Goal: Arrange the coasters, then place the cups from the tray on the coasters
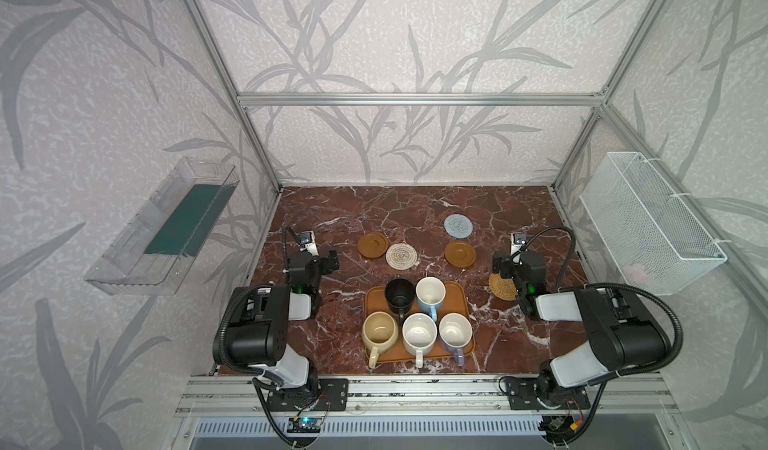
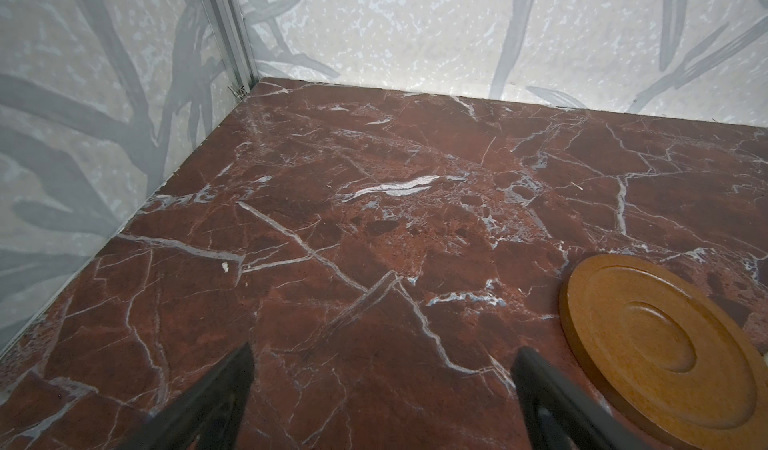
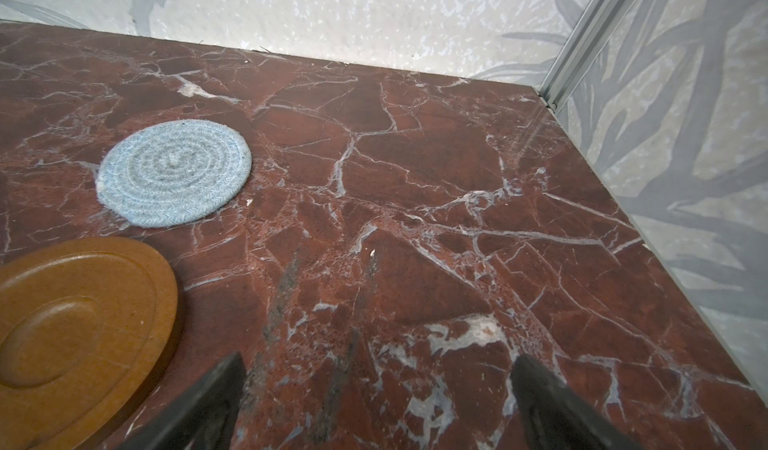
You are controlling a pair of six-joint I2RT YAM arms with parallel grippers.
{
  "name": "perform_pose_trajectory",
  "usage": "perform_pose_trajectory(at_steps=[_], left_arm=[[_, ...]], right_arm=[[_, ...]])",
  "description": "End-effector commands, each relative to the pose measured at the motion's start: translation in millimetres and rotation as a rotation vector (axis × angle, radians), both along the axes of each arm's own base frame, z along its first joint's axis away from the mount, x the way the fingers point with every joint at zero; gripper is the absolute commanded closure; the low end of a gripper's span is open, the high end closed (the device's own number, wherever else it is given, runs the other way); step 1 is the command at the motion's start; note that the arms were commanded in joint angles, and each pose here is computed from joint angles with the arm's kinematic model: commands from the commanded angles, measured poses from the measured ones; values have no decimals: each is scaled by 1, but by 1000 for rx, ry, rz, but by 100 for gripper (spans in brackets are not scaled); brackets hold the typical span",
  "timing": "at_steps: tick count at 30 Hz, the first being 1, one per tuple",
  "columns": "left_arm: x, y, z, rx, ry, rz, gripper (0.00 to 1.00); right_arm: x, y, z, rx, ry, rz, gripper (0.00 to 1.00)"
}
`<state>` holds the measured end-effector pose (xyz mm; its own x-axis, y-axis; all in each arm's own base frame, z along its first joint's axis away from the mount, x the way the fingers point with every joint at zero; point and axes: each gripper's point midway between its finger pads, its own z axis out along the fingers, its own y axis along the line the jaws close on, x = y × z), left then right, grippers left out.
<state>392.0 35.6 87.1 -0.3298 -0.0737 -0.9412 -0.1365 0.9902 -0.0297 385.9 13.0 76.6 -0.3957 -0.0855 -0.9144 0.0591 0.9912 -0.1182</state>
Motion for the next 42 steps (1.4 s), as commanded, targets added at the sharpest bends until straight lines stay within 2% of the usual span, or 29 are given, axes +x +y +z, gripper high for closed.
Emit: perform_pose_trajectory(at_steps=[1,39,42], left_arm=[[5,0,7,20,-16,-4,1],[4,1,6,17,-19,9,1],[-1,4,11,16,-55,23,1]], right_arm=[[8,2,15,2,-48,6,1],[8,2,15,2,-49,7,1],[9,3,19,6,-61,10,1]])
